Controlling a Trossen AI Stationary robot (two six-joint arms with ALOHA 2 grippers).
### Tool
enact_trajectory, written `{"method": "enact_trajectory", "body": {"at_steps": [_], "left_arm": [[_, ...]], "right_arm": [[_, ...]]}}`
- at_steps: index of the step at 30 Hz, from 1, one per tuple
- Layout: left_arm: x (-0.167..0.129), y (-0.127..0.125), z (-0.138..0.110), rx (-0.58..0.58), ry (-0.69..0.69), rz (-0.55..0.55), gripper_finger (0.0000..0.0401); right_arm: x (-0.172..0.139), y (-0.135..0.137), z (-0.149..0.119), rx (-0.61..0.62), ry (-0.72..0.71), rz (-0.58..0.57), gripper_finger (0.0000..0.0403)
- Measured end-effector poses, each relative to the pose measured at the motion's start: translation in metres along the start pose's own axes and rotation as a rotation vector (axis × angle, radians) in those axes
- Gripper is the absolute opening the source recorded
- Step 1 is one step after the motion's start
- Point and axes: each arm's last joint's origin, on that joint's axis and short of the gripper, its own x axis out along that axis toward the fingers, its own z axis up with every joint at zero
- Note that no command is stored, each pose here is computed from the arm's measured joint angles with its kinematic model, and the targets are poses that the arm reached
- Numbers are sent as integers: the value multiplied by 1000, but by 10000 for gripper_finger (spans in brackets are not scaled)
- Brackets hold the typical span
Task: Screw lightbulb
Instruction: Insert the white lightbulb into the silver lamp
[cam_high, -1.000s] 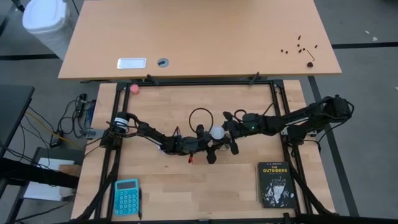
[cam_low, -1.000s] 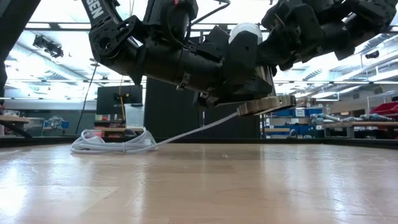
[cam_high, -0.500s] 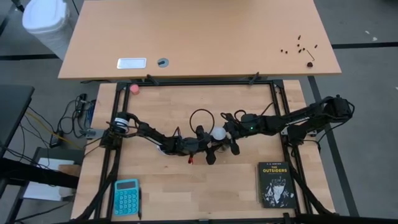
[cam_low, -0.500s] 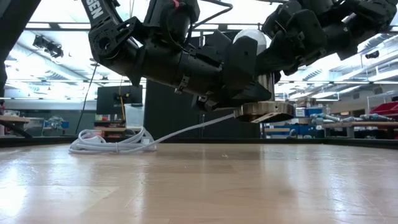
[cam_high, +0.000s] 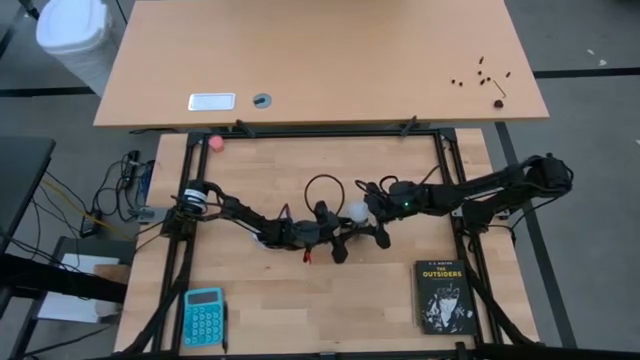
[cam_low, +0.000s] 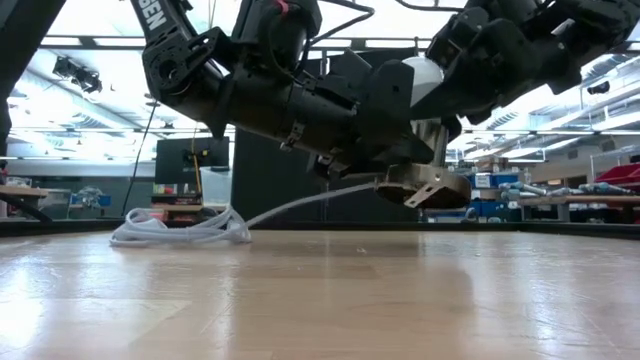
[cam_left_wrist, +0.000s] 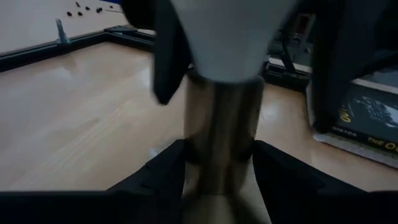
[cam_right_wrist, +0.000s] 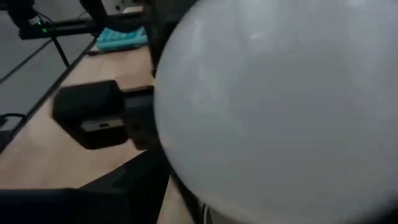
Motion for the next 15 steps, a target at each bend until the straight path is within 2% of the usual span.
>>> {"method": "enact_trajectory", "body": {"at_steps": [15], "left_arm": [[0, 0, 1, -2, -2, 0, 188]], "right_arm": [[-5, 1, -1, 4, 30, -6, 284]]}}
